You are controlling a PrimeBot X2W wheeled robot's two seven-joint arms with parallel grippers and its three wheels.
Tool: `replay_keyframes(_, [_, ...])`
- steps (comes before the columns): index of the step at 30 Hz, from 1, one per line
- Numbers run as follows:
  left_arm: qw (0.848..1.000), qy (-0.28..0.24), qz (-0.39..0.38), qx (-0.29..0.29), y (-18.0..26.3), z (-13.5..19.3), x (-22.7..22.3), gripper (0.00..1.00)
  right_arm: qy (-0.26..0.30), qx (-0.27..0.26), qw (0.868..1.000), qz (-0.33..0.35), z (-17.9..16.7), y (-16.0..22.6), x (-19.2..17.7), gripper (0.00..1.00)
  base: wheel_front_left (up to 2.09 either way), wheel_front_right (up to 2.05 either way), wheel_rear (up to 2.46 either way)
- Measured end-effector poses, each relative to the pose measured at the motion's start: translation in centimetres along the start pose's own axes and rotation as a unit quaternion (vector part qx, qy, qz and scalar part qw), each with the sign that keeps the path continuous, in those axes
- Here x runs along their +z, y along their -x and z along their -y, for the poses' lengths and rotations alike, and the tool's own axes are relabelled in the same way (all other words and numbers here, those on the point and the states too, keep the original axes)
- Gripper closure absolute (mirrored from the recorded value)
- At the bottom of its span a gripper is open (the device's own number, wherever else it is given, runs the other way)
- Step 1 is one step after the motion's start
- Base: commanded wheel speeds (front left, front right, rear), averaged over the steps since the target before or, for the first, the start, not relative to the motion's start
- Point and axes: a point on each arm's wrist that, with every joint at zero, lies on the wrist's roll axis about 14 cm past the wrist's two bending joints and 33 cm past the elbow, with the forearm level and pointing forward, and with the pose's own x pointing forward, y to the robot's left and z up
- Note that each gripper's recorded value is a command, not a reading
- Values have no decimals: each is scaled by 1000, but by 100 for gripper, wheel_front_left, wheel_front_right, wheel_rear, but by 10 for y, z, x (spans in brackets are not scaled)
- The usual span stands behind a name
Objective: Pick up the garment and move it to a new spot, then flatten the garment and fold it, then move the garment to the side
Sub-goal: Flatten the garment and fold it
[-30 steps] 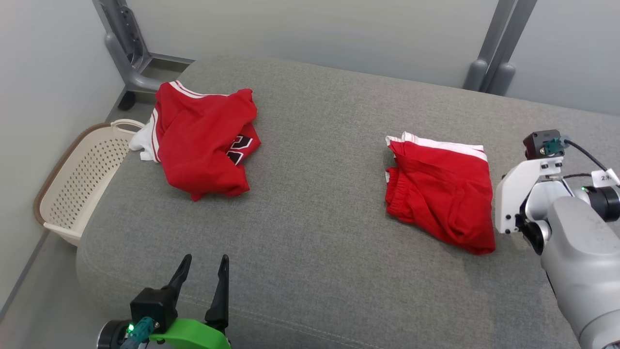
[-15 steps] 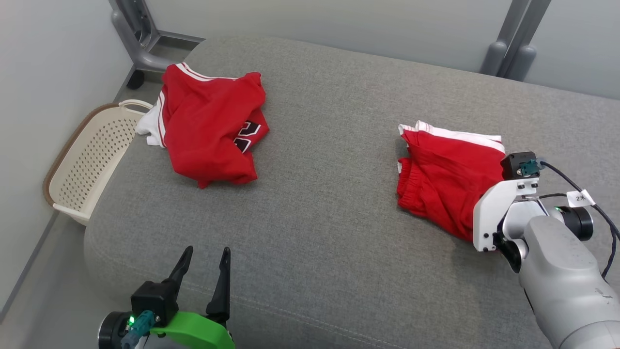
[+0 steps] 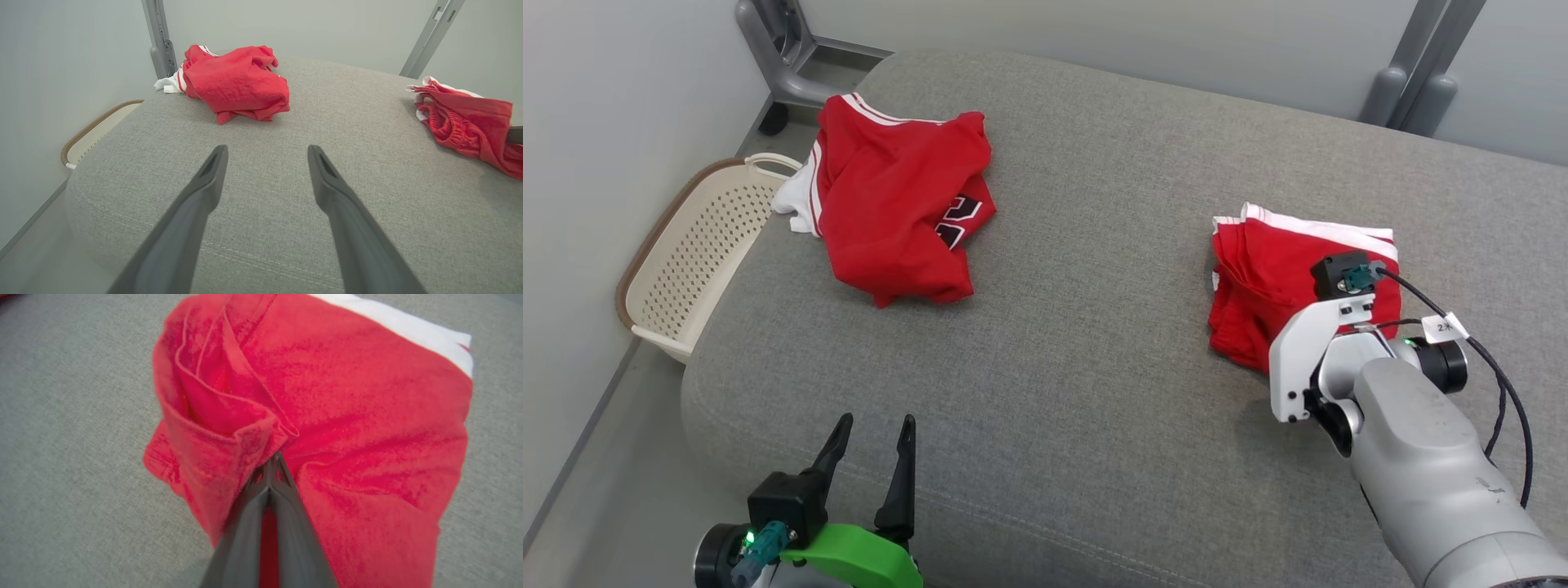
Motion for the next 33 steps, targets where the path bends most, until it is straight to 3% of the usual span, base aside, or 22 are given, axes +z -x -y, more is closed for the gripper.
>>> replay_keyframes(13, [1000,4,8,6,5,-3,3,0,46,57,997,0,-52,2,3,100,0,0,0])
replay_keyframes(23, [1000,6,16,11,9,-7,7,0,80,145,986,30,-117,17,23,100,0,0,0])
replay_keyframes(28, [1000,6,20,9,9,-6,9,0,74,138,985,78,-112,24,55,100,0,0,0])
replay_keyframes(33, [1000,5,22,4,10,-4,10,0,64,99,987,108,-79,29,75,100,0,0,0])
